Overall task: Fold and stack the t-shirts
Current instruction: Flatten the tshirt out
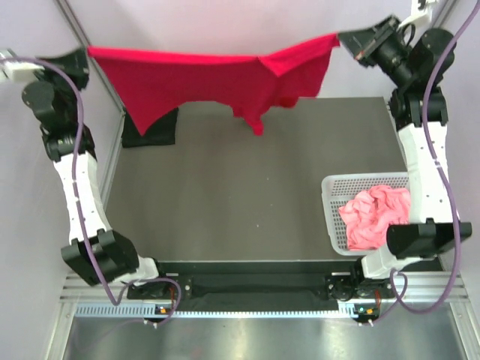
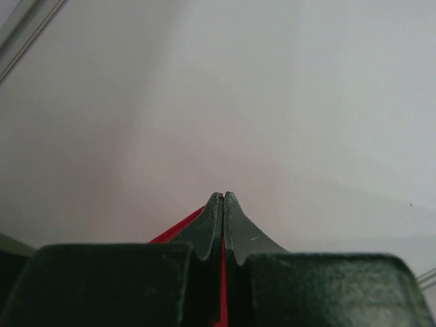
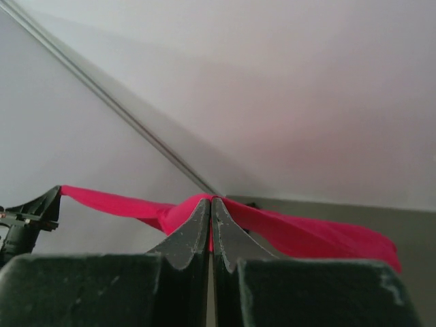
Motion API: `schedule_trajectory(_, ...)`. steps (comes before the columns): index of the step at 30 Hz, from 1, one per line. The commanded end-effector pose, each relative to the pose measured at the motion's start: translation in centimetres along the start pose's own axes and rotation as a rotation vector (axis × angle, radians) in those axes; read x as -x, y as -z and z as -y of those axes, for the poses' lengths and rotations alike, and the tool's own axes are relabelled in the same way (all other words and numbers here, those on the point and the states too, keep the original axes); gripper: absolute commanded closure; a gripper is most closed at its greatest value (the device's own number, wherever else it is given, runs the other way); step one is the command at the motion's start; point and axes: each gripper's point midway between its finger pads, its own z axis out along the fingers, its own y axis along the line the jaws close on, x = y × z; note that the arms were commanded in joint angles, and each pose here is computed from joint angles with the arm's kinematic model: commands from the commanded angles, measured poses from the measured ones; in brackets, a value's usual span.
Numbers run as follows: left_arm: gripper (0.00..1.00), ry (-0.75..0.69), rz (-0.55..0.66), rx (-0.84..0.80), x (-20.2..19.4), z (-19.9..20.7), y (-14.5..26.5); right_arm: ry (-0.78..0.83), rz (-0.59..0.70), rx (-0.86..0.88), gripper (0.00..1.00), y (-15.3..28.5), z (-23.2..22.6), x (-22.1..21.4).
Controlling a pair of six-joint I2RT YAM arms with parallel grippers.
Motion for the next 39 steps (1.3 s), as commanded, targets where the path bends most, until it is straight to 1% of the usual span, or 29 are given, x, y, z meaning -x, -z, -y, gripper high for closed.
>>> schedule_trajectory(1,1.0,0.011,-0.01,0.025,-0.7,-0.5,3.0,0.046,0.029,0.028,1.0,3.4,-2.6,1.1)
schedule_trajectory(3,1.0,-0.015,0.007,0.045,-0.1,0.1,4.5,0.059,0.04,0.028,1.0,4.1,-3.3,1.5)
schedule_trajectory(7,1.0,-0.057,0.036,0.033,1.0,1.6,5.5,0.068,0.075,0.047,1.0,4.4,-4.4,2.6)
schedule_trajectory(12,1.0,-0.095,0.092,0.007,2.7,3.0,4.8,0.082,0.137,0.065,1.0,3.5,-4.7,4.3)
schedule_trajectory(13,1.0,-0.098,0.099,0.002,3.0,3.0,4.4,0.07,0.14,0.058,1.0,2.8,-4.1,4.4)
schedule_trajectory(15,1.0,-0.102,0.127,-0.016,3.5,3.2,3.7,0.085,0.172,0.079,1.0,2.2,-4.4,5.4)
schedule_trajectory(16,1.0,-0.096,0.132,-0.017,3.5,2.7,3.0,0.071,0.172,0.072,1.0,1.1,-3.3,5.3)
schedule_trajectory(17,1.0,-0.085,0.137,-0.024,3.5,2.5,2.6,0.078,0.191,0.086,1.0,0.7,-3.6,5.9)
schedule_trajectory(18,1.0,-0.076,0.149,-0.033,3.5,1.9,1.8,0.067,0.184,0.076,1.0,-0.8,-2.1,5.6)
schedule_trajectory(19,1.0,-0.067,0.157,-0.043,3.6,1.9,1.3,0.057,0.197,0.075,1.0,-1.5,-1.7,5.9)
schedule_trajectory(20,1.0,-0.055,0.159,-0.048,3.5,1.5,0.8,0.068,0.226,0.1,1.0,-1.6,-2.6,7.1)
schedule_trajectory(21,1.0,-0.027,0.152,-0.045,2.9,0.4,-0.3,0.051,0.211,0.083,1.0,-3.4,-0.6,6.5)
schedule_trajectory(22,1.0,-0.02,0.18,-0.078,3.4,1.0,-0.8,0.062,0.251,0.12,1.0,-3.5,-2.1,8.1)
schedule_trajectory(23,1.0,-0.004,0.186,-0.095,3.4,1.1,-1.4,0.057,0.264,0.122,1.0,-4.0,-1.9,8.5)
schedule_trajectory(24,1.0,0.009,0.175,-0.091,2.4,0.1,-2.7,0.019,0.255,0.108,1.0,-5.6,0.1,7.9)
schedule_trajectory(25,1.0,0.004,0.195,-0.133,3.1,1.6,-3.3,0.024,0.296,0.151,1.0,-5.5,-1.1,9.2)
schedule_trajectory(27,1.0,-0.006,0.182,-0.144,2.1,1.4,-4.9,-0.033,0.306,0.165,1.0,-6.5,-0.3,9.0)
schedule_trajectory(28,1.0,-0.016,0.202,-0.175,2.8,3.0,-5.3,-0.031,0.335,0.141,1.0,-6.0,1.1,10.3)
schedule_trajectory(31,1.0,-0.018,0.214,-0.211,3.1,4.4,-6.5,-0.049,0.364,0.149,1.0,-5.5,1.4,11.4)
schedule_trajectory(33,1.0,-0.017,0.217,-0.222,3.3,4.7,-6.9,-0.064,0.393,0.179,1.0,-4.6,0.4,12.5)
schedule_trajectory(34,1.0,-0.023,0.232,-0.243,4.1,5.8,-6.8,-0.063,0.413,0.183,1.0,-4.0,0.2,13.4)
schedule_trajectory(36,1.0,-0.026,0.243,-0.246,4.6,6.5,-6.6,-0.083,0.431,0.206,1.0,-3.0,-0.8,14.5)
schedule_trajectory(39,1.0,-0.034,0.243,-0.255,5.2,7.7,-5.6,-0.076,0.422,0.212,1.0,-1.5,-1.5,15.3)
